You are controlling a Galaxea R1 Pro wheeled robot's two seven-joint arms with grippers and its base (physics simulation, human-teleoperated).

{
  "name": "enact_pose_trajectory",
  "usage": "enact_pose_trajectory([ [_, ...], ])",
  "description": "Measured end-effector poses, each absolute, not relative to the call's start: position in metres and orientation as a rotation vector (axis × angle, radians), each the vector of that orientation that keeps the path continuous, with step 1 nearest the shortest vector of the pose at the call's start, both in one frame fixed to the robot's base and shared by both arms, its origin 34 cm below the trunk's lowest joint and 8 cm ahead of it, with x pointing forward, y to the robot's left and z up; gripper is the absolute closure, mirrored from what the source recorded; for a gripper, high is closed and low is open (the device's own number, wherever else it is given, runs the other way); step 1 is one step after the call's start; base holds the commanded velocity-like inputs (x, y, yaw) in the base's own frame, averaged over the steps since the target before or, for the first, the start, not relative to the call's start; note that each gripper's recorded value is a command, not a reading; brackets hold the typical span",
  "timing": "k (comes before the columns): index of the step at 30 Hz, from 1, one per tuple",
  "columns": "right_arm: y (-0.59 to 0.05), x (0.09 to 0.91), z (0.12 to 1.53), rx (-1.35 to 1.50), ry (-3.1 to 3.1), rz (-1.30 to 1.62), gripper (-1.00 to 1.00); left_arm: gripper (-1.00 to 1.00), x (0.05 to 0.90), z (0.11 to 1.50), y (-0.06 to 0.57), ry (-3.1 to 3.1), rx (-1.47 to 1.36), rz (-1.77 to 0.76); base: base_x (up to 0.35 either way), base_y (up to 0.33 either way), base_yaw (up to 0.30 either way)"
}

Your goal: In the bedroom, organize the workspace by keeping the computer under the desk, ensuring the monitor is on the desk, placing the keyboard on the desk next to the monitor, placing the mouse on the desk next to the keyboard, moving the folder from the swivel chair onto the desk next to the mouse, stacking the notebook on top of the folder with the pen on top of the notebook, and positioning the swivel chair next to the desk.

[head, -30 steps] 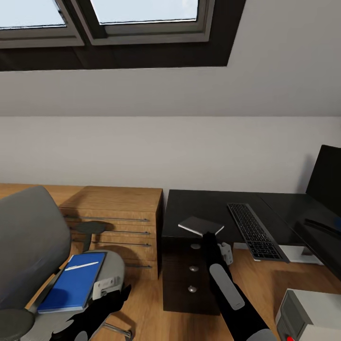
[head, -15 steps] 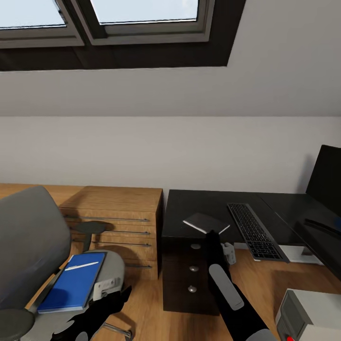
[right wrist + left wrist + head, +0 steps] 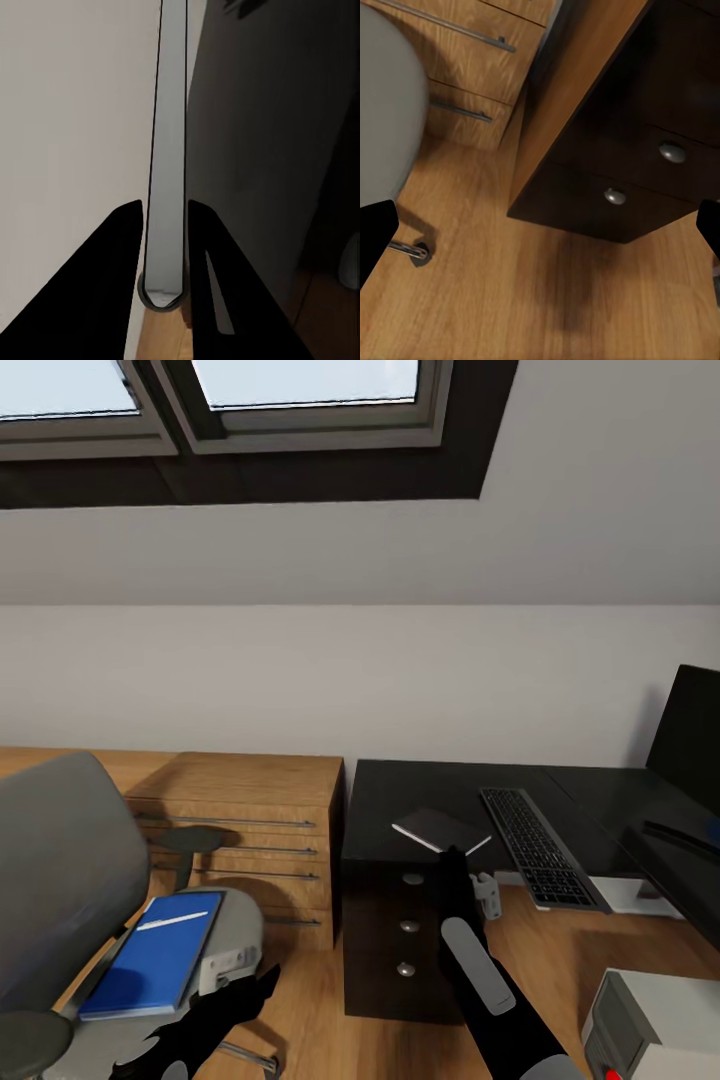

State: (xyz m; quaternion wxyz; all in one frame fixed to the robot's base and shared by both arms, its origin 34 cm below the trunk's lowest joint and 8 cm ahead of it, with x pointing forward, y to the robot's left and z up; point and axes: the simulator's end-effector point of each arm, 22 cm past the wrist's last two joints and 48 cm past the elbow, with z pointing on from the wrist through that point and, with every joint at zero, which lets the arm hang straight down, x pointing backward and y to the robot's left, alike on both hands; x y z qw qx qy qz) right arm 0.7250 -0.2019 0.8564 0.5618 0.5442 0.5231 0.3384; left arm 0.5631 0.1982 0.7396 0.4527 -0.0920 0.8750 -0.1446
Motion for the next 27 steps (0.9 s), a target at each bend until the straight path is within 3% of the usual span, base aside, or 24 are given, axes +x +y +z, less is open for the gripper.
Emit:
enact_pose_trajectory([
  [27,-0.202,0.719,0.804,1.285,1.238,0.802,1.00,-1.00,0.557,0.689,0.197,2.160,-0.229,-0.359,0.000,0.000,0.000],
])
